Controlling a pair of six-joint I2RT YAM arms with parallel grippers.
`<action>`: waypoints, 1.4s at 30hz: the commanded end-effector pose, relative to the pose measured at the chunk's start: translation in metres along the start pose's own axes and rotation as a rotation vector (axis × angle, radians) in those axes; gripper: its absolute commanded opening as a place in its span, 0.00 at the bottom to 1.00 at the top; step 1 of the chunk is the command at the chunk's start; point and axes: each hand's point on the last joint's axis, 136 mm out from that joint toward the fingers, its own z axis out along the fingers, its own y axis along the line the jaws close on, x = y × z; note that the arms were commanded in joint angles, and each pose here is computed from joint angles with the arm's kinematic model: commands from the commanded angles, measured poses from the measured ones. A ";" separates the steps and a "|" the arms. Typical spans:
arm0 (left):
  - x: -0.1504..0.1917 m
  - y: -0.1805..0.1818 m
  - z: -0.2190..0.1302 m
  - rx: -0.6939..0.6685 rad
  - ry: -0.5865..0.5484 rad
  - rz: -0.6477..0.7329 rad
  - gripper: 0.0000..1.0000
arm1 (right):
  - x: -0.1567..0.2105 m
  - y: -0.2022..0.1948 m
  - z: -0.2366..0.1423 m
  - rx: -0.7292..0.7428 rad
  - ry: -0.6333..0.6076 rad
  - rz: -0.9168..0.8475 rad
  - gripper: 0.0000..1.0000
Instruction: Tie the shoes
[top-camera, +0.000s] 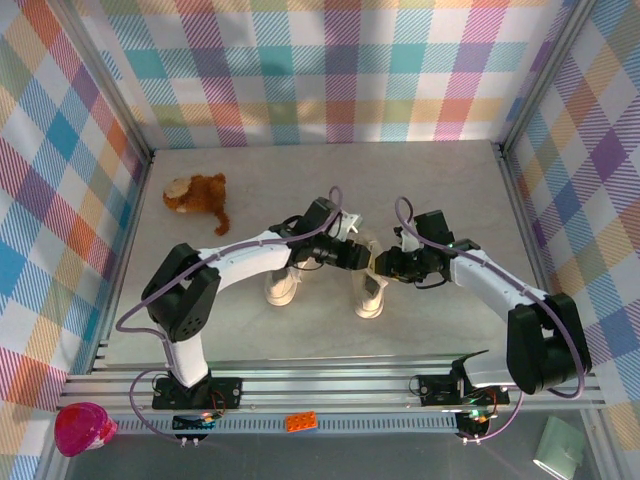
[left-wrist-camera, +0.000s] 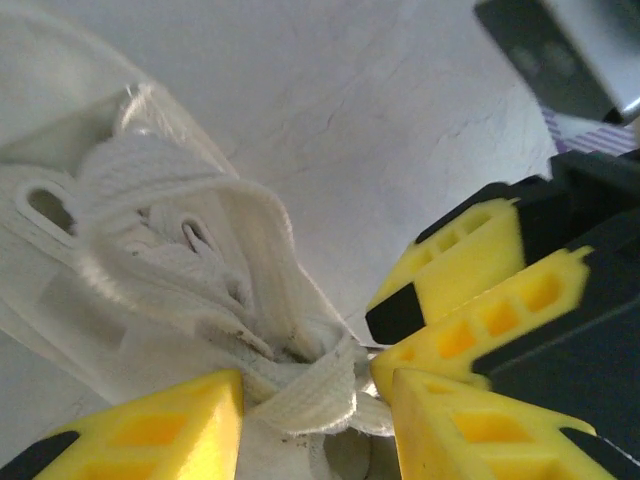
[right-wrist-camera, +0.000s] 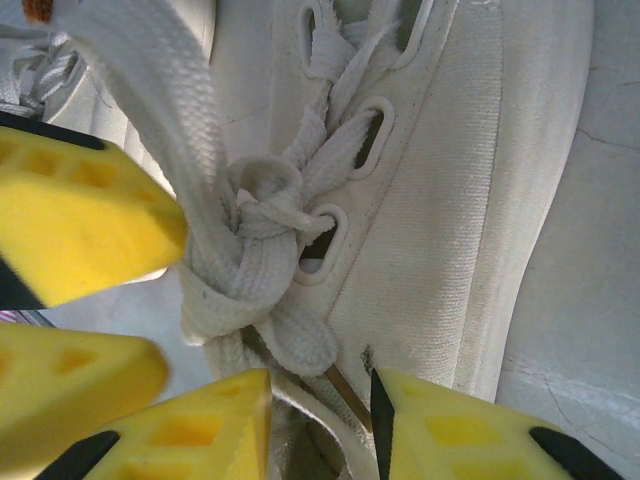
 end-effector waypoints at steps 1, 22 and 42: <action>-0.001 0.003 0.007 -0.023 0.009 -0.003 0.44 | 0.002 0.004 0.003 -0.028 0.006 0.002 0.34; -0.007 0.005 0.012 0.117 -0.063 -0.204 0.03 | -0.002 0.001 -0.006 -0.013 -0.046 0.030 0.38; -0.022 0.008 0.011 0.241 -0.179 -0.384 0.00 | -0.016 0.003 -0.012 -0.026 -0.156 0.074 0.41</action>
